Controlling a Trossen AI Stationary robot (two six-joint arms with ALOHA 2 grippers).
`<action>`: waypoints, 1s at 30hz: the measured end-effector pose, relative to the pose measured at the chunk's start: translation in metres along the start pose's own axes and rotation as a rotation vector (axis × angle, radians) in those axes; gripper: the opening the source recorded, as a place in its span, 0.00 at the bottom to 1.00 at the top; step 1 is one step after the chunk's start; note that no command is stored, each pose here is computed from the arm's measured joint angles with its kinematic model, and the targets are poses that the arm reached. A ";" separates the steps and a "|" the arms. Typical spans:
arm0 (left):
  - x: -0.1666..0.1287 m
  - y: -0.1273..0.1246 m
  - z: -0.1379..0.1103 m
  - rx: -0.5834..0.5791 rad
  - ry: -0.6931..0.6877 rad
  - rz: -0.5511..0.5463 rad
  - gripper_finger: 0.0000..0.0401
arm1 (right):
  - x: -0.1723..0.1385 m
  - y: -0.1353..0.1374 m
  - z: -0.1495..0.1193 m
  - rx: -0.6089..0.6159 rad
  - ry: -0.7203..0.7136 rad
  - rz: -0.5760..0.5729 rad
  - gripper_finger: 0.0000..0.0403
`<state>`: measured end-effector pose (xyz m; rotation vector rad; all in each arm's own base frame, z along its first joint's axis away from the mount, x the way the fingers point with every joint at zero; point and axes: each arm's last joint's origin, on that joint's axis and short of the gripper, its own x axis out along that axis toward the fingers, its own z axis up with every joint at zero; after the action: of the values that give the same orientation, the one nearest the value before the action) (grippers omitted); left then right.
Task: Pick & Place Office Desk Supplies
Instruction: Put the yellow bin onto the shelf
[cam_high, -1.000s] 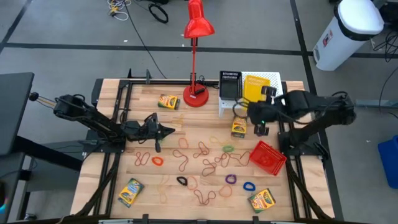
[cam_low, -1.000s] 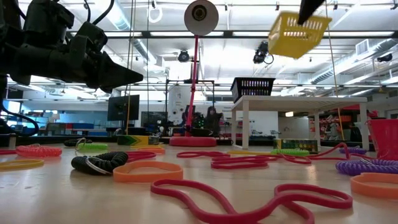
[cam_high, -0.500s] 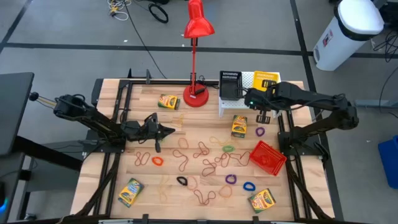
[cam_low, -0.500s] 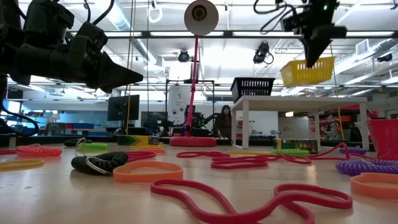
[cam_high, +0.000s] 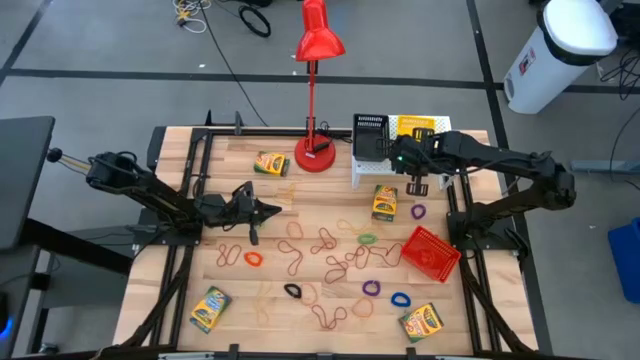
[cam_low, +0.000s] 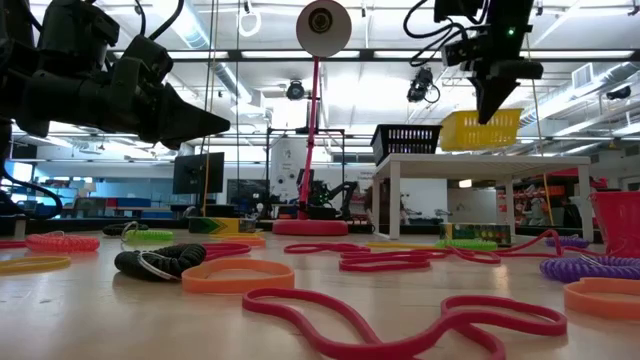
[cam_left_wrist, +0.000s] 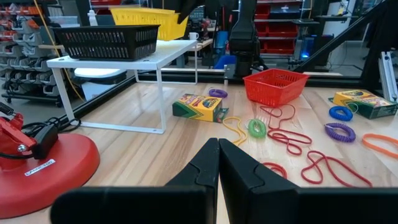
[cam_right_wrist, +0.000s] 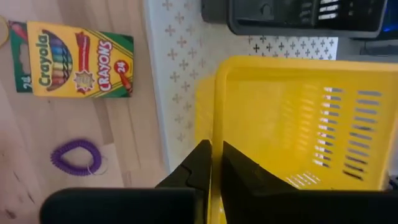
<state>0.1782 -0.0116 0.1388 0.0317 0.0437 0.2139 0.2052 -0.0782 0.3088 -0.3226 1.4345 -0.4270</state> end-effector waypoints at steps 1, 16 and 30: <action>0.000 0.000 0.000 0.000 0.000 0.000 0.05 | 0.000 0.000 0.001 0.002 -0.006 0.000 0.04; 0.000 0.000 0.000 0.001 0.003 0.000 0.05 | 0.000 -0.002 0.005 -0.029 -0.045 -0.017 0.04; 0.000 0.000 0.000 0.001 0.003 0.000 0.05 | 0.000 -0.003 0.007 -0.070 -0.061 -0.041 0.05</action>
<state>0.1781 -0.0117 0.1384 0.0325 0.0472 0.2135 0.2118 -0.0808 0.3111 -0.4195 1.3874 -0.3976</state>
